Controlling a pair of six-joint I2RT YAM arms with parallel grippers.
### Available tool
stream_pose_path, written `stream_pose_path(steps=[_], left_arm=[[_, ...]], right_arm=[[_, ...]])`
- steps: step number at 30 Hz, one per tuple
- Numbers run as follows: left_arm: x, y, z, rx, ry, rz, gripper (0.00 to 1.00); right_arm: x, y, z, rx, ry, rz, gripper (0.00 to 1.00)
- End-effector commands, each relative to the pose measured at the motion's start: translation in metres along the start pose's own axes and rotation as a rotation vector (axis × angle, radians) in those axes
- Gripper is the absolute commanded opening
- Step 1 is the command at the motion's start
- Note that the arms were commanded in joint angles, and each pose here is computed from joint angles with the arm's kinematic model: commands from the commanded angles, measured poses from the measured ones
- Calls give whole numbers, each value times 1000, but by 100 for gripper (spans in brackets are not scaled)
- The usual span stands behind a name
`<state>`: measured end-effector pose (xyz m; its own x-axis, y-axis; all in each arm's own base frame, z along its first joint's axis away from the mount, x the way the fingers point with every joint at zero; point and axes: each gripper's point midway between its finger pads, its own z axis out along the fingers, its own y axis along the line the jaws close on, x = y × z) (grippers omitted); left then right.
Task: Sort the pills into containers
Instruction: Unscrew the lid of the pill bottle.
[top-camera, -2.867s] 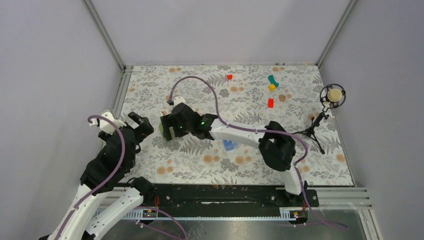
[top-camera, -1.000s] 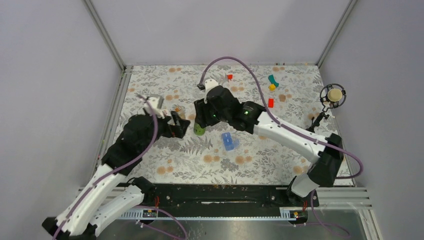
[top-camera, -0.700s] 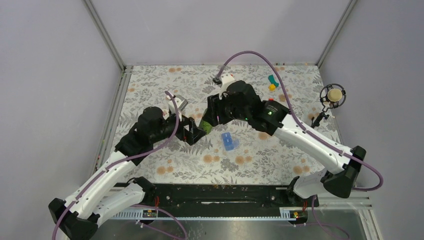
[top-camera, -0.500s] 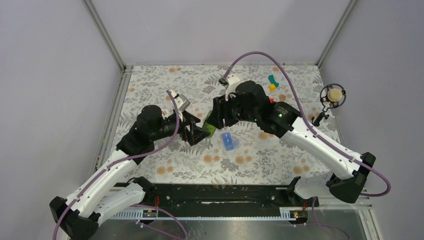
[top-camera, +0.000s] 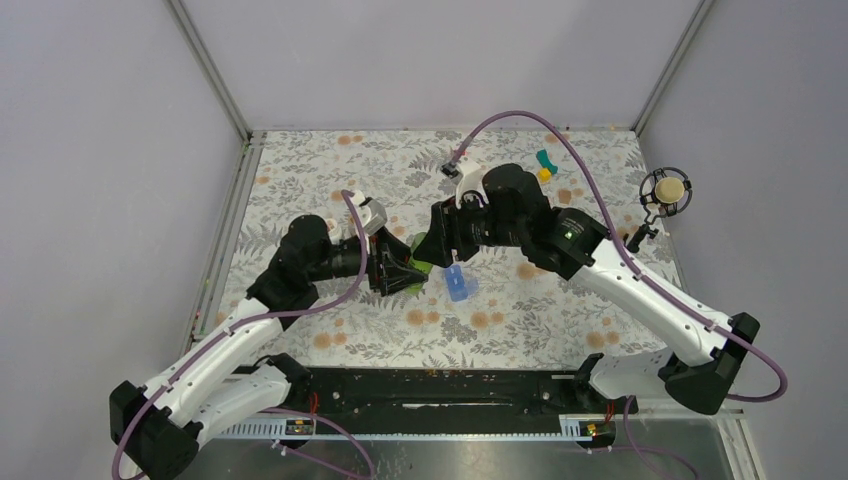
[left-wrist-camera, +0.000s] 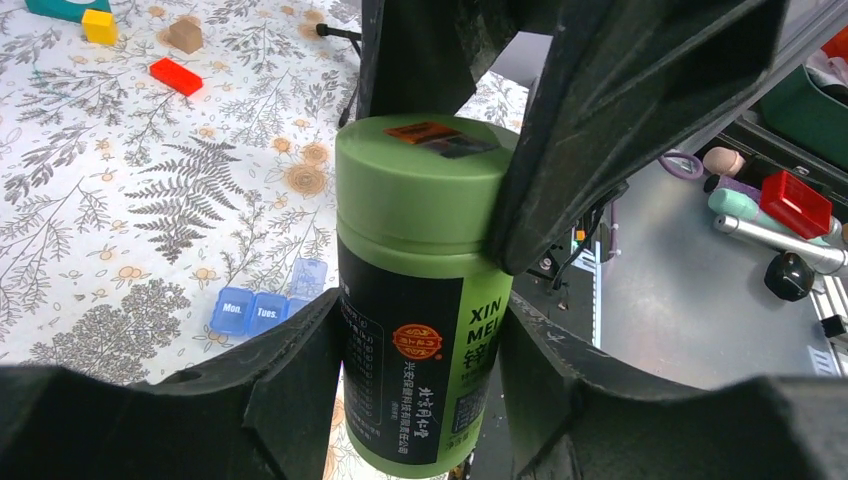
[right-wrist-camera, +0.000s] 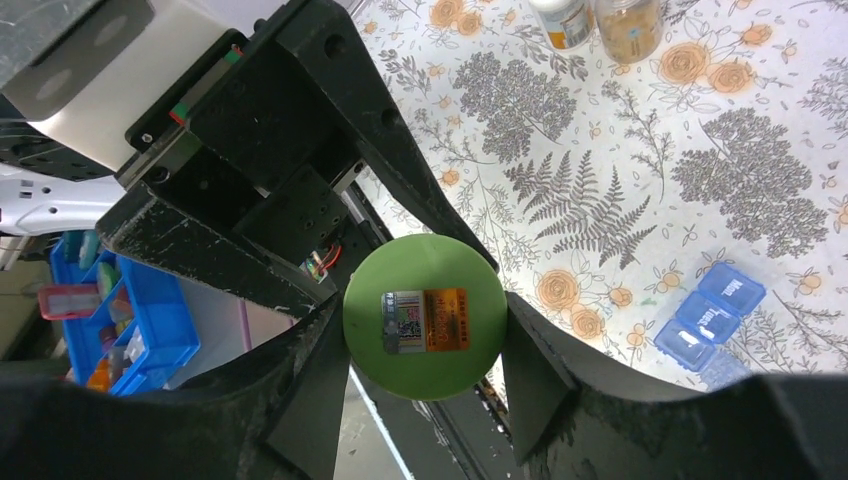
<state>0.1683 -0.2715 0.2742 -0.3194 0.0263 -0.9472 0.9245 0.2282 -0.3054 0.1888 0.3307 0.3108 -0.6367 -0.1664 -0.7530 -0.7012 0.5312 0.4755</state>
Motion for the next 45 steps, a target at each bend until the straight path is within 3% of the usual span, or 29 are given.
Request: stream_pose_path(steps=[1, 3, 4, 6, 7, 8, 9, 12, 18, 19, 20, 21, 22, 23, 30, 33, 36, 40, 45], left_arm=[[-10, -16, 2, 103, -43, 46, 32], [-7, -16, 3, 106, -37, 35, 2], [-7, -14, 4, 99, -41, 30, 0], [-7, -12, 4, 91, -52, 31, 0], [-7, -13, 4, 94, -55, 33, 0], [-7, -14, 3, 99, -58, 37, 0], [-8, -15, 3, 107, -58, 37, 0], [-7, -21, 5, 149, -47, 16, 0], [-8, -21, 8, 169, -45, 7, 0], [-9, -21, 9, 167, -49, 10, 0], [-10, -20, 9, 161, -49, 10, 0], [-11, -18, 10, 154, -48, 13, 0], [-10, -16, 10, 145, -45, 17, 0], [-11, -14, 11, 135, -47, 25, 0], [-10, 9, 12, 9, -75, 46, 0], [-13, 16, 11, -39, -94, 49, 0], [-13, 25, 11, -86, -99, 40, 0], [-14, 31, 10, -124, -114, 32, 0], [-18, 37, 8, -167, -134, 20, 0]], right_arm=[[-22, 22, -15, -137, -108, 16, 35], [-24, 20, -14, -156, -123, 37, 34], [-23, 19, -13, -171, -128, 41, 33], [-23, 19, -14, -207, -140, 27, 25], [-24, 21, -16, -241, -154, -5, 18], [-19, 24, -18, -284, -146, -55, 4], [-12, 31, -22, -355, -134, -139, 0], [4, 20, -30, -434, -79, -326, 0], [15, 17, -41, -545, -7, -439, 0], [12, 11, -36, -503, -7, -431, 22], [10, 3, -31, -448, -7, -406, 59], [5, -5, -26, -395, -20, -375, 81], [0, -11, -22, -347, -42, -344, 93], [-6, -14, -19, -315, -74, -287, 97], [-44, -38, -5, -134, -375, 148, 98], [-43, -45, -2, -58, -414, 209, 91], [-48, -39, 0, -60, -446, 231, 77], [-47, -30, 7, -105, -396, 251, 69], [-41, -24, 13, -139, -343, 254, 83]])
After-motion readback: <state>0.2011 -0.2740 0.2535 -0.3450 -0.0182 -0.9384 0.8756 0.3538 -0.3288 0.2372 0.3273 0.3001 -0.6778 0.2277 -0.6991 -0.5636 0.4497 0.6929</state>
